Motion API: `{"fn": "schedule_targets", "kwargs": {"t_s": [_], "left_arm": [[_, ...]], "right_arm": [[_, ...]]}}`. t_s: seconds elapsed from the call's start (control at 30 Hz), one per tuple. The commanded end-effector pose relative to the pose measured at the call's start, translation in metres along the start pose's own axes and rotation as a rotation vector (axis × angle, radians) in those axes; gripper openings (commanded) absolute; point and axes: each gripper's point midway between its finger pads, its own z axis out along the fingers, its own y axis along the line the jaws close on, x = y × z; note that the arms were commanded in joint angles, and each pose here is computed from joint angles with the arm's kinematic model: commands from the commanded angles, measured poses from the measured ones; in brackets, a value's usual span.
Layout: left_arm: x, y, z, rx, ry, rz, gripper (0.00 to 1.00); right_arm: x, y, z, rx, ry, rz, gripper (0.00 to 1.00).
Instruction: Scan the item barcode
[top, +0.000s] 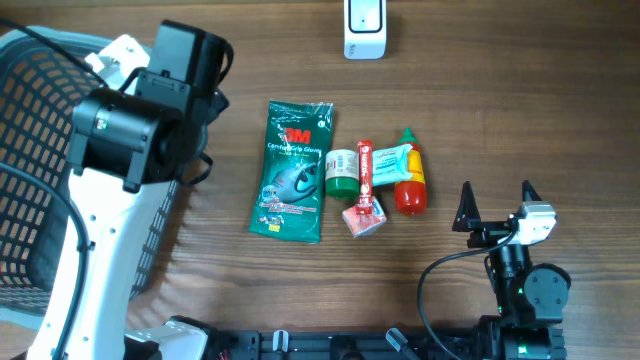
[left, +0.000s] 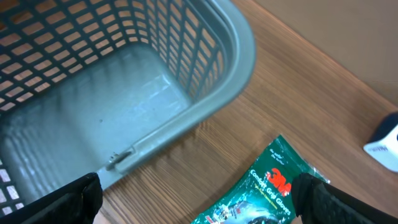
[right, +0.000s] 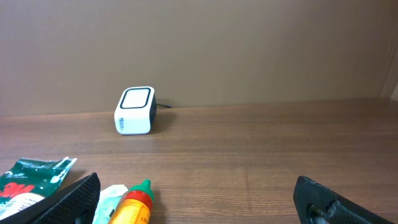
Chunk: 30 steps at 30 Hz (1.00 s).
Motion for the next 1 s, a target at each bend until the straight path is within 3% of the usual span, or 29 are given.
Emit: {"fn": "schedule_targets", "kwargs": {"t_s": [0.0, 0.4, 0.97], "left_arm": [[-0.010, 0.016, 0.002, -0.027, -0.004, -0.078, 1.00], [-0.023, 0.038, 0.005, -0.071, -0.018, -0.140, 1.00], [-0.063, 0.043, -0.030, 0.084, -0.185, -0.260, 1.00]], "right_arm": [[-0.002, 0.002, 0.000, -0.012, -0.009, -0.013, 1.00], [-0.002, 0.002, 0.000, -0.012, -0.009, -0.013, 1.00], [-0.002, 0.002, 0.000, -0.012, -0.009, -0.013, 1.00]]}}
